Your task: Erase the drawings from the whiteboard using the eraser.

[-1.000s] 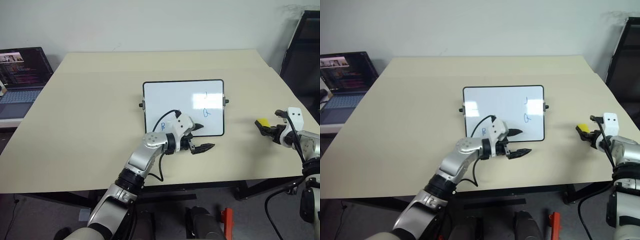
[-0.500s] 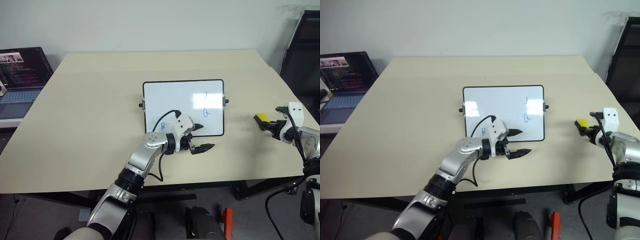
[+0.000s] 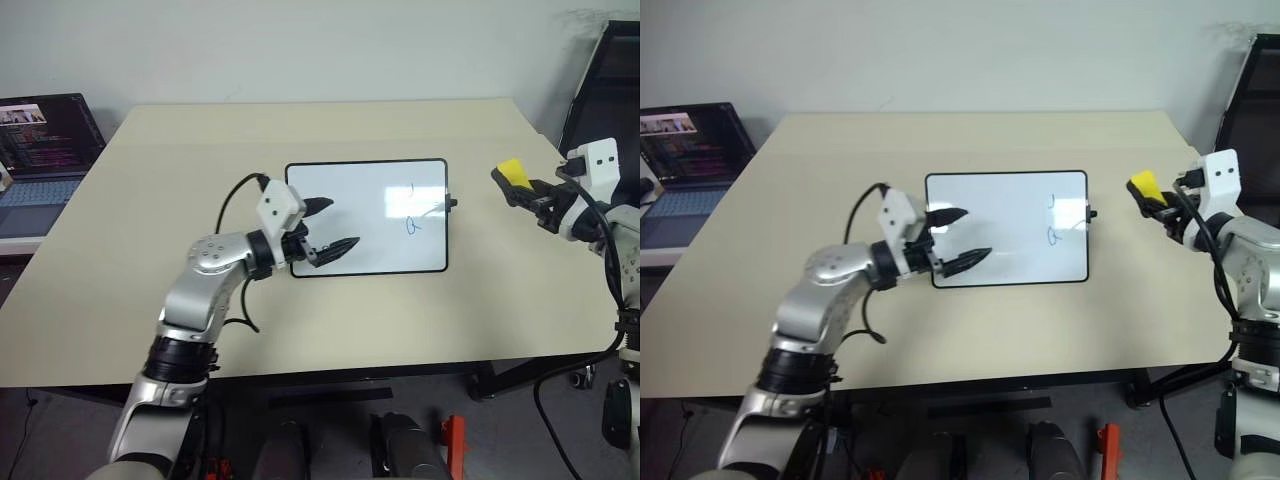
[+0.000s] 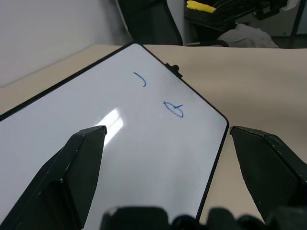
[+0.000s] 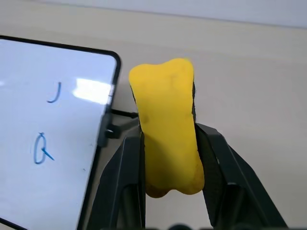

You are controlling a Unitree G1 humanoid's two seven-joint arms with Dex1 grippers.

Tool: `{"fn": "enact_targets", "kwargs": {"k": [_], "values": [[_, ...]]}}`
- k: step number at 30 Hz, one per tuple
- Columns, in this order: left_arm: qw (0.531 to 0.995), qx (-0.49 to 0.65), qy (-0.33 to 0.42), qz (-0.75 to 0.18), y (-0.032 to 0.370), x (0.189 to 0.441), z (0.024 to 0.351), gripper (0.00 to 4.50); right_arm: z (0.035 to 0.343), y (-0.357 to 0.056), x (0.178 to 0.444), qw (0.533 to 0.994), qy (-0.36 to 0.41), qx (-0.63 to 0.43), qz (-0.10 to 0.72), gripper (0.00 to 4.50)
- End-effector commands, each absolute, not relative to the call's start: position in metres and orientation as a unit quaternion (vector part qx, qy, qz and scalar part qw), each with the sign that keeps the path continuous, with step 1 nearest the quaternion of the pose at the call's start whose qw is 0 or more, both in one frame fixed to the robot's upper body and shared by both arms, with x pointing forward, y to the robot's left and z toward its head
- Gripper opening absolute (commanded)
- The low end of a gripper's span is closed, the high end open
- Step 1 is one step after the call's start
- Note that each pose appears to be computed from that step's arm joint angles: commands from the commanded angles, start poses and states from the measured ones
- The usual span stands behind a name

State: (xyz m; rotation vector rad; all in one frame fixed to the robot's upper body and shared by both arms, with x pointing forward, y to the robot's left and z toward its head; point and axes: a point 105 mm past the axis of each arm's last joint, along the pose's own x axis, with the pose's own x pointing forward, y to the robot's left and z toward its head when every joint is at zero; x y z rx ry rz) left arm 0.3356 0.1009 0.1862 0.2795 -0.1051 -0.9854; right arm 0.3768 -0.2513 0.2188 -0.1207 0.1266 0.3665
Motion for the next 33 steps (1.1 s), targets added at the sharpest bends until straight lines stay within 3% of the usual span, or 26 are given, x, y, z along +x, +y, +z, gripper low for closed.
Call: {"fn": "enact_targets", "kwargs": {"k": [1, 8, 16, 22, 27, 33], "values": [[0.869, 0.149, -0.074, -0.466, 0.118, 0.322, 0.204, 4.5, 0.244, -0.223, 0.373, 0.968, 0.005, -0.099, 0.23, 1.12], [0.89, 0.189, -0.064, -0.41, 0.162, 0.323, 0.196, 4.5, 0.246, -0.186, 0.38, 0.952, -0.037, -0.146, 0.266, 1.12], [0.884, 0.184, -0.066, -0.425, 0.171, 0.313, 0.164, 4.5, 0.242, -0.087, 0.363, 0.888, -0.105, -0.187, 0.407, 1.12], [0.88, 0.222, -0.029, -0.419, 0.186, 0.308, 0.13, 4.5, 0.203, -0.035, 0.351, 0.832, -0.11, -0.265, 0.474, 1.12], [0.873, 0.241, -0.005, -0.424, 0.188, 0.301, 0.11, 4.5, 0.174, -0.022, 0.356, 0.821, -0.09, -0.283, 0.488, 1.12], [0.878, 0.233, -0.006, -0.418, 0.187, 0.302, 0.11, 4.5, 0.153, -0.017, 0.377, 0.823, -0.051, -0.289, 0.486, 1.12]]}}
